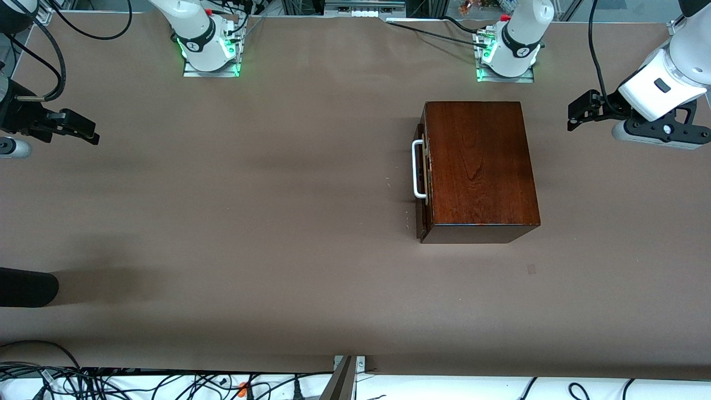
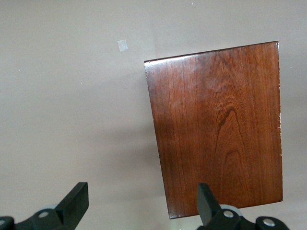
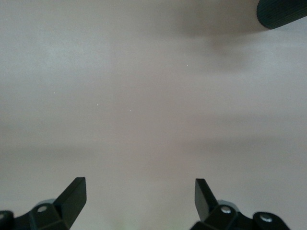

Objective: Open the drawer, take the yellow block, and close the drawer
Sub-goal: 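Move the left gripper to the white drawer handle of the wooden box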

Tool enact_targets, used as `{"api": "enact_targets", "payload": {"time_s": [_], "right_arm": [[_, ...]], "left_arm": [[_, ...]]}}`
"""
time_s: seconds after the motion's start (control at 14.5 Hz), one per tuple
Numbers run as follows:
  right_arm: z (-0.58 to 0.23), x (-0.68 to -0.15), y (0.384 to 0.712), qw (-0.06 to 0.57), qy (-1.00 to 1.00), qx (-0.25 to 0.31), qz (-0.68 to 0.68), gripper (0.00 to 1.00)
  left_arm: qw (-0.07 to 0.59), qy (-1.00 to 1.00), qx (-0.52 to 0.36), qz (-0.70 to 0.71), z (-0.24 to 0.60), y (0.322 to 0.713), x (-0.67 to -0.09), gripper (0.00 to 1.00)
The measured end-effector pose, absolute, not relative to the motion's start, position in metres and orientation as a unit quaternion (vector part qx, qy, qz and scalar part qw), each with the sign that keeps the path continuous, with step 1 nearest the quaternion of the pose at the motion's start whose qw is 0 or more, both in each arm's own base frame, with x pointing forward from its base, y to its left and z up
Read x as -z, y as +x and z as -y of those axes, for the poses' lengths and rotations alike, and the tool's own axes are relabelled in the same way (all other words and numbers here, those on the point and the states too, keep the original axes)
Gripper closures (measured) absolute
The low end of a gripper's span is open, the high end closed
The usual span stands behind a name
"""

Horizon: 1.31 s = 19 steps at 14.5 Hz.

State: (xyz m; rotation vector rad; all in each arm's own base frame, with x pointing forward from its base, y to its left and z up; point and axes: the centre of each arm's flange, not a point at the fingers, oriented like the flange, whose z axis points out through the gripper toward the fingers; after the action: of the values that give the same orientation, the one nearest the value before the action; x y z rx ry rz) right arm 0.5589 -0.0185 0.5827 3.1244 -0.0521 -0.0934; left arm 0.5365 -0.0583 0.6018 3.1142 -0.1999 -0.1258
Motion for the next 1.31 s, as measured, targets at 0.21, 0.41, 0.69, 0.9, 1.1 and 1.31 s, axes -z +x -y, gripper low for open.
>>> {"api": "enact_targets", "payload": {"time_s": [0.21, 0.41, 0.69, 0.9, 1.1, 1.31], "right_arm": [[0.0185, -0.5827, 0.5589, 0.008, 0.999, 0.030, 0.017, 0.00], [0.0185, -0.5827, 0.5589, 0.008, 0.999, 0.030, 0.017, 0.00], [0.0185, -0.5827, 0.5589, 0.008, 0.999, 0.030, 0.017, 0.00], [0.0185, -0.5827, 0.5589, 0.008, 0.999, 0.030, 0.017, 0.00], [0.0185, -0.5827, 0.5589, 0.008, 0.999, 0.030, 0.017, 0.00], [0.0185, -0.5827, 0.5589, 0.008, 0.999, 0.030, 0.017, 0.00]], "left_arm": [[0.009, 0.997, 0.041, 0.064, 0.0587, 0.5369, -0.6022, 0.00], [0.009, 0.997, 0.042, 0.065, 0.0592, 0.5375, -0.6013, 0.00], [0.009, 0.997, 0.045, 0.065, 0.0593, 0.5388, -0.5987, 0.00], [0.009, 0.997, 0.046, 0.065, 0.0595, 0.5392, -0.5978, 0.00], [0.017, 0.997, 0.048, 0.065, 0.0615, 0.5391, -0.5974, 0.00], [0.020, 0.996, 0.054, 0.066, 0.0627, 0.5388, -0.5952, 0.00]]}}
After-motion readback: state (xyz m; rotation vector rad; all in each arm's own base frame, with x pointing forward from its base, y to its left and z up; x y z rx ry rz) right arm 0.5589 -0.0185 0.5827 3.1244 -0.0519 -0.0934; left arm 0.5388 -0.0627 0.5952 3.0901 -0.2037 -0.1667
